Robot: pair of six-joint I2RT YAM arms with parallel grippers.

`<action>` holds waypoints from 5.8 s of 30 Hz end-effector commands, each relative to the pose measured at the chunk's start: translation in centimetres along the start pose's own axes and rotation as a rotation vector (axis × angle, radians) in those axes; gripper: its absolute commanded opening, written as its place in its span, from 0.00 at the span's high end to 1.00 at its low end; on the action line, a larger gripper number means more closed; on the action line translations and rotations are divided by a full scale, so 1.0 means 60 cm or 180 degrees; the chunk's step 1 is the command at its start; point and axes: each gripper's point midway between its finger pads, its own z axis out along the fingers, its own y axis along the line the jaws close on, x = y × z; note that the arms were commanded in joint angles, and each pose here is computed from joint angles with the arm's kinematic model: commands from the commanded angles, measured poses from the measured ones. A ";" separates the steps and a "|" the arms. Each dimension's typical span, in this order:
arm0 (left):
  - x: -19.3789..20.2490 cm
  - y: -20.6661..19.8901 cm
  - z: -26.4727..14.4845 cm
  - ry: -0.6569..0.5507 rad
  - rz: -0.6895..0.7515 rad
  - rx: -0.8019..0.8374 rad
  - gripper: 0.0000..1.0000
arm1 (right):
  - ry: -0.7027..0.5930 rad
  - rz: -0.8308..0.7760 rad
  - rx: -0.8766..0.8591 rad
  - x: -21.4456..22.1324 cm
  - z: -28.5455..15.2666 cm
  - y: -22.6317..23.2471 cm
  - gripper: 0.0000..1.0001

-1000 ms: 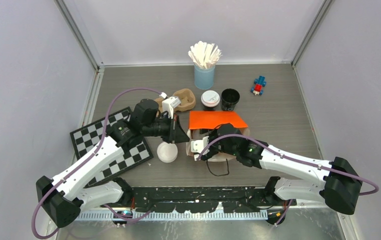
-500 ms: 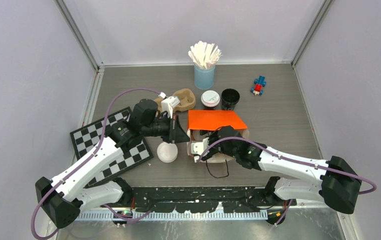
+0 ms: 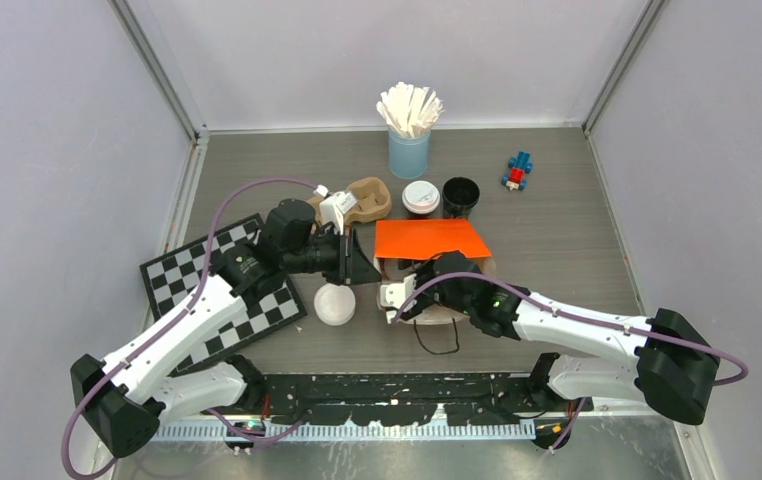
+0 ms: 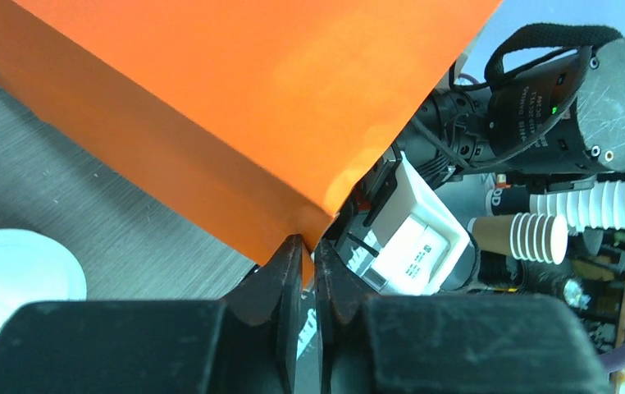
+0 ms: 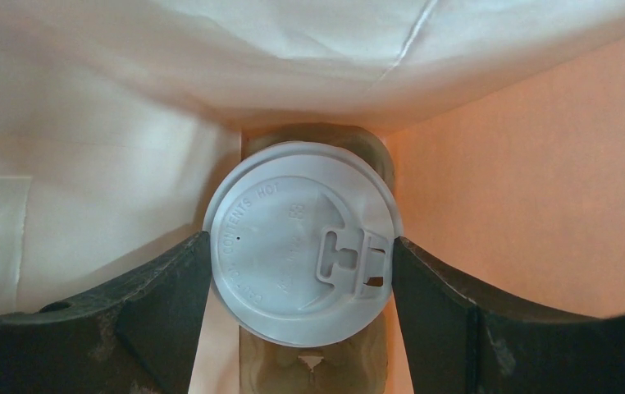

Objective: Pack the takeout coffee

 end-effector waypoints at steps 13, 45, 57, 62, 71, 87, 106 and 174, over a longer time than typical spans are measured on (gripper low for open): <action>-0.010 0.021 -0.047 -0.0180 0.0209 -0.0453 0.53 | -0.0059 0.0158 0.0071 -0.009 -0.001 -0.009 0.23; 0.002 0.046 -0.026 -0.0272 0.0198 -0.0460 0.42 | -0.0067 0.0376 0.0236 -0.006 0.008 -0.015 0.24; 0.003 0.057 -0.004 -0.0314 0.0212 -0.0500 0.43 | -0.0103 0.0451 0.0202 -0.010 -0.001 -0.010 0.24; 0.015 0.061 0.011 -0.0238 0.0182 -0.0516 0.45 | -0.0100 0.0435 0.0247 -0.010 -0.003 -0.016 0.23; 0.022 0.066 0.019 -0.0199 0.0188 -0.0579 0.57 | -0.0169 0.0521 0.0234 -0.016 -0.007 -0.012 0.24; 0.012 0.043 -0.005 -0.0295 0.0337 -0.0462 1.00 | -0.0348 0.0418 0.0152 -0.038 -0.021 -0.016 0.24; 0.018 0.034 -0.003 -0.0250 0.0291 -0.0361 1.00 | -0.0398 0.0070 0.0180 -0.051 0.030 -0.019 0.24; 0.015 0.017 -0.005 -0.0256 0.0295 -0.0218 1.00 | 0.0061 0.0392 0.0089 0.039 0.080 0.011 0.21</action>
